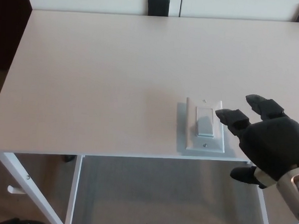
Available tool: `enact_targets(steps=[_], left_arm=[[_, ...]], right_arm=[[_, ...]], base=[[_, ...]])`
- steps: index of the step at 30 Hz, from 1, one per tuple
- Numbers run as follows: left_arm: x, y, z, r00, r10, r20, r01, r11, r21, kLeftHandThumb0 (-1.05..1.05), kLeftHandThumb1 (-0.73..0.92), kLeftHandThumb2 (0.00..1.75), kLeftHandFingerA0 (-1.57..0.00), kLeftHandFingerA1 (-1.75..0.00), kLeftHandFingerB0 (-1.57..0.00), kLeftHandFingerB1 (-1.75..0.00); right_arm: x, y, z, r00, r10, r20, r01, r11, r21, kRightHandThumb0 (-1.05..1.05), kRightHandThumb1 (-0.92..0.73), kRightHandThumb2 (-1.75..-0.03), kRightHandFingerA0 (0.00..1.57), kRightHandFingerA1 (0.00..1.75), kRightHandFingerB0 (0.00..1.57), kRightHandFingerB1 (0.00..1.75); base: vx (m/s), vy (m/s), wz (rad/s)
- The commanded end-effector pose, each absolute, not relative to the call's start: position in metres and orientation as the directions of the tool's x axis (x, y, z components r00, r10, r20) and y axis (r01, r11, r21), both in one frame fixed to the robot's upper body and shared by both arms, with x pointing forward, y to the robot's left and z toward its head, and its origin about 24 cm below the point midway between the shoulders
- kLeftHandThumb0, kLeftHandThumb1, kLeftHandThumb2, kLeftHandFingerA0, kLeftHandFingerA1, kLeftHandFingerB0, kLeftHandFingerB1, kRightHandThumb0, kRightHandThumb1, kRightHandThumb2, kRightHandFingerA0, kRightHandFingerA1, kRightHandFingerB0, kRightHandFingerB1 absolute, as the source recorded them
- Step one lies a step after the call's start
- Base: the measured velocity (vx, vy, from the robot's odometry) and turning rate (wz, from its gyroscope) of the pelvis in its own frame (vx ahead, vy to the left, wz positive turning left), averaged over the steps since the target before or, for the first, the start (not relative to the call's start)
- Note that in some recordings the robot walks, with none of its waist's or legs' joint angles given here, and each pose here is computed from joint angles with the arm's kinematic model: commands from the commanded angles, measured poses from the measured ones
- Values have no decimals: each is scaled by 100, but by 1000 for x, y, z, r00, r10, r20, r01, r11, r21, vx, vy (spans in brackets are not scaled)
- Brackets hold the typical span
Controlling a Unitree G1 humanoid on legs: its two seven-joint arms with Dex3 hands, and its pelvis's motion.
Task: The robot walk towards a table in front and then clicks the light switch button using the right hand's index finger
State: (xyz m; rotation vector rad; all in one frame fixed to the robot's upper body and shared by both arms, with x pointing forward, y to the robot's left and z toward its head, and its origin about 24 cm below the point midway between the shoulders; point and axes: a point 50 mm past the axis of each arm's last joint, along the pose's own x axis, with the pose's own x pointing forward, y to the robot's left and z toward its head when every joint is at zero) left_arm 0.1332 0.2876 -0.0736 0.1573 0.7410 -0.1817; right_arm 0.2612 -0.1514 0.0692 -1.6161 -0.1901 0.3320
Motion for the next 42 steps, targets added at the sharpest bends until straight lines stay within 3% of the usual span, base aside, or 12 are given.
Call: enact_targets(steps=[1, 3, 6, 9, 10, 12, 26, 27, 35, 36, 40, 42], left_arm=[[133, 291, -72, 713, -92, -695, 234, 966, 111, -73, 45, 65, -55, -92, -37, -66], [134, 292, -71, 714, -94, -694, 237, 965, 113, -72, 45, 65, -55, -92, -38, -65], [134, 291, -70, 714, -102, -692, 242, 964, 107, -71, 33, 90, -56, -88, -37, -68], [135, 291, -70, 715, -111, -690, 248, 964, 101, -72, 44, 68, -53, -97, -36, -69], [135, 291, -70, 715, -112, -690, 250, 963, 102, -73, 33, 90, -55, -88, -36, -68], [135, 292, -70, 714, -116, -691, 255, 962, 101, -73, 45, 66, -53, -94, -36, -68], [140, 291, -69, 714, -127, -688, 266, 959, 100, -74, 44, 66, -56, -95, -38, -70], [140, 291, -68, 715, -130, -687, 272, 957, 102, -74, 44, 66, -56, -94, -38, -71], [139, 292, -68, 711, -133, -690, 274, 957, 99, -75, 45, 63, -57, -94, -39, -69], [139, 292, -68, 711, -134, -691, 275, 956, 98, -74, 45, 64, -56, -94, -39, -69], [139, 292, -69, 710, -131, -692, 273, 957, 99, -75, 31, 89, -61, -90, -39, -69], [140, 292, -69, 708, -133, -693, 274, 957, 96, -73, 31, 89, -60, -90, -39, -70]], right_arm=[[265, -151, 64, 952, 290, -100, -74, -100, -992, -78, -47, -87, 5, 12, 12, 32], [266, -150, 63, 953, 287, -99, -71, -107, -992, -84, -59, -59, 4, 24, 15, 28], [265, -148, 59, 953, 283, -106, -78, -107, -991, -81, -48, -85, 7, 21, 11, 31], [265, -146, 57, 953, 287, -97, -67, -114, -991, -78, -47, -87, 6, 17, 10, 31], [265, -146, 57, 953, 288, -96, -66, -114, -991, -84, -59, -58, 4, 26, 14, 27], [265, -145, 57, 952, 290, -97, -68, -110, -992, -83, -59, -58, 4, 26, 14, 27], [261, -139, 56, 944, 319, -86, -48, -126, -991, -79, -47, -87, 5, 15, 9, 28], [261, -138, 57, 942, 326, -78, -39, -123, -992, -86, -58, -59, 5, 25, 15, 28], [254, -134, 52, 934, 347, -84, -50, -105, -993, -79, -46, -84, 9, 16, 13, 35], [253, -134, 51, 934, 348, -84, -51, -104, -993, -83, -58, -58, 2, 28, 17, 29], [251, -135, 45, 933, 344, -104, -69, -111, -991, -79, -47, -84, 8, 21, 11, 38], [250, -135, 43, 932, 341, -125, -87, -125, -988, -83, -58, -59, 2, 27, 15, 29]], base=[[0, 0, 0], [0, 0, 0], [0, 0, 0], [0, 0, 0], [0, 0, 0], [0, 0, 0], [0, 0, 0], [0, 0, 0], [0, 0, 0], [0, 0, 0], [0, 0, 0], [0, 0, 0]])
